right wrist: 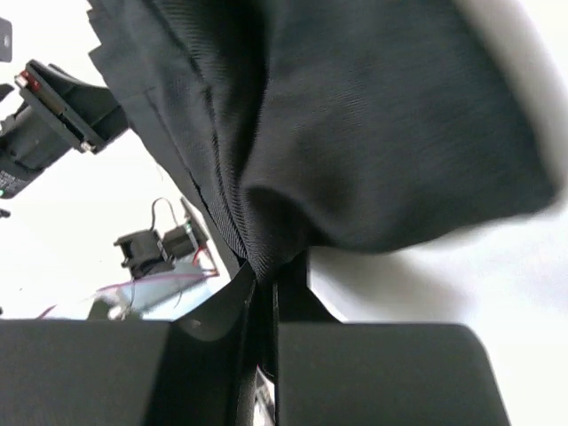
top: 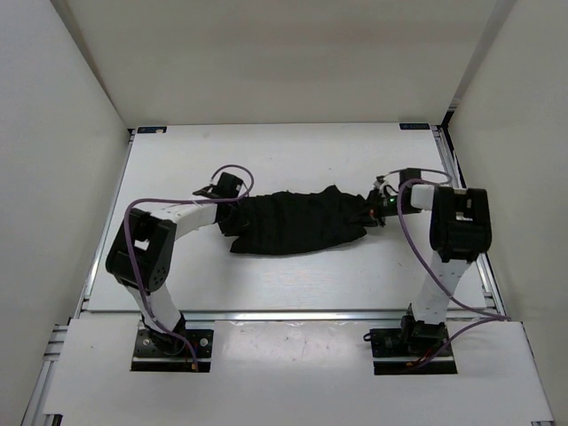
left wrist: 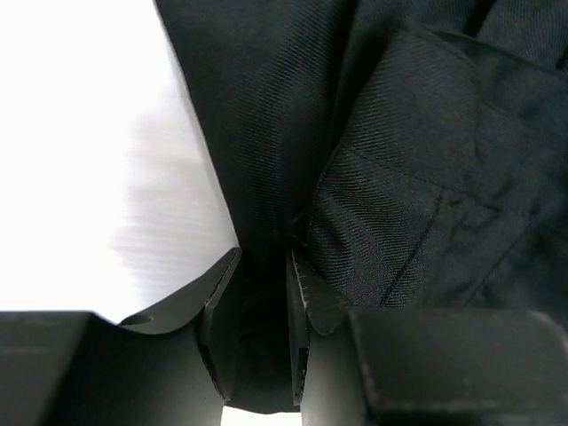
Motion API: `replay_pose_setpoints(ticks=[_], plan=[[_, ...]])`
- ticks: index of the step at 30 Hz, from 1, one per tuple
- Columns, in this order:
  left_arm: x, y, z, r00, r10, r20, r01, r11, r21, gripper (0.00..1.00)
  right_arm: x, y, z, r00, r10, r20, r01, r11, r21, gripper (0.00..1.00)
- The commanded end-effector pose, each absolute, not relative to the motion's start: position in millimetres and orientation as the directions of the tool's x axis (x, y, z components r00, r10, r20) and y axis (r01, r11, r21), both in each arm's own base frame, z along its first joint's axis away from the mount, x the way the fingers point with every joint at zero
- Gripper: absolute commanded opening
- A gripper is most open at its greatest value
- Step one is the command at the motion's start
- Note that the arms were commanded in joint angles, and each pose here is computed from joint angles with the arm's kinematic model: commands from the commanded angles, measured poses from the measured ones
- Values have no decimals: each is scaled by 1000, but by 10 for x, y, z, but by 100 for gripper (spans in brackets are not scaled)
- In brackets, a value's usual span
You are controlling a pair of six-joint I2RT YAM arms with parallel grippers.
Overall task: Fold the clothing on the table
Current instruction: Fold the skirt
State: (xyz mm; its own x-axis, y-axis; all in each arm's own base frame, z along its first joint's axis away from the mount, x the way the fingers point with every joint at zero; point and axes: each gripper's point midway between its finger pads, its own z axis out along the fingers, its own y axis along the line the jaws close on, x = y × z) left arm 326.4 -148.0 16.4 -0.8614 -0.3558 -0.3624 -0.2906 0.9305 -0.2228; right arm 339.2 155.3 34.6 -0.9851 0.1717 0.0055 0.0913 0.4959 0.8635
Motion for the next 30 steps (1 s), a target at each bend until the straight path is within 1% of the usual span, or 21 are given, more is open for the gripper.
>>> replay_pose_setpoints(ticks=[1, 3, 4, 7, 8, 9, 12, 13, 14, 16, 18, 19, 20, 21, 23, 24, 25, 28, 30], plan=[[3291, -1943, 160, -899, -285, -333, -192, 939, -286, 36, 3263, 1298, 601, -973, 221, -67, 76, 583, 809, 0], [3390, -2066, 197, -901, -264, -345, -165, 943, -289, 36, 3047, 1229, 519, -970, 240, -47, 118, 625, 772, 0], [3390, -2063, 150, -907, -264, -328, -175, 945, -277, 35, 3008, 1227, 556, -968, 241, -68, 104, 635, 766, 0], [3547, -2051, 370, -886, -288, -363, -191, 941, -280, 36, 2728, 1247, 422, -960, 280, -17, 174, 639, 749, 0], [3676, -1987, 544, -859, -321, -399, -208, 931, -301, 36, 2746, 1252, 422, -957, 288, -33, 165, 636, 754, 0], [3774, -1976, 725, -838, -349, -420, -218, 919, -327, 37, 2713, 1268, 414, -955, 295, -25, 174, 627, 759, 0], [3997, -1942, 1493, -745, -416, -521, -196, 883, -426, 40, 2703, 1267, 364, -955, 297, -21, 180, 634, 752, 0], [3984, -1917, 1559, -739, -426, -522, -209, 882, -423, 39, 2715, 1257, 352, -954, 299, -21, 183, 639, 747, 0], [4050, -1974, 1790, -717, -434, -545, -184, 872, -453, 40, 2694, 1263, 336, -955, 297, -13, 188, 636, 749, 0], [4060, -2079, 2007, -707, -434, -558, -149, 863, -483, 39, 2759, 1212, 329, -951, 309, -32, 187, 653, 734, 0], [3975, -2299, 2072, -736, -436, -517, -95, 823, -560, 37, 2800, 1152, 330, -945, 324, -49, 193, 672, 714, 0], [3940, -2381, 1979, -749, -438, -496, -84, 806, -586, 37, 2797, 1112, 300, -941, 335, -50, 209, 690, 693, 0], [3910, -2537, 2049, -756, -450, -475, -47, 762, -646, 36, 2803, 1090, 309, -937, 345, -53, 217, 694, 686, 0], [3800, -2668, 1849, -792, -438, -425, -46, 737, -674, 35, 2848, 1026, 300, -928, 364, -80, 225, 718, 658, 0], [3705, -2819, 1641, -832, -431, -351, -60, 698, -714, 33, 2883, 974, 291, -916, 388, -99, 240, 730, 639, 0], [3651, -2956, 1597, -854, -409, -322, -41, 669, -742, 32, 2906, 945, 308, -910, 401, -105, 246, 726, 643, 0], [3576, -3023, 1436, -875, -402, -270, -73, 661, -747, 30, 2922, 932, 298, -910, 404, -98, 252, 724, 642, 0], [3542, -3188, 1222, -898, -379, -222, -85, 646, -759, 26, 2986, 919, 269, -911, 406, -75, 265, 714, 648, 0], [3604, -3254, 1164, -896, -394, -203, -97, 621, -777, 23, 3039, 937, 281, -914, 398, -80, 255, 717, 649, 0]])
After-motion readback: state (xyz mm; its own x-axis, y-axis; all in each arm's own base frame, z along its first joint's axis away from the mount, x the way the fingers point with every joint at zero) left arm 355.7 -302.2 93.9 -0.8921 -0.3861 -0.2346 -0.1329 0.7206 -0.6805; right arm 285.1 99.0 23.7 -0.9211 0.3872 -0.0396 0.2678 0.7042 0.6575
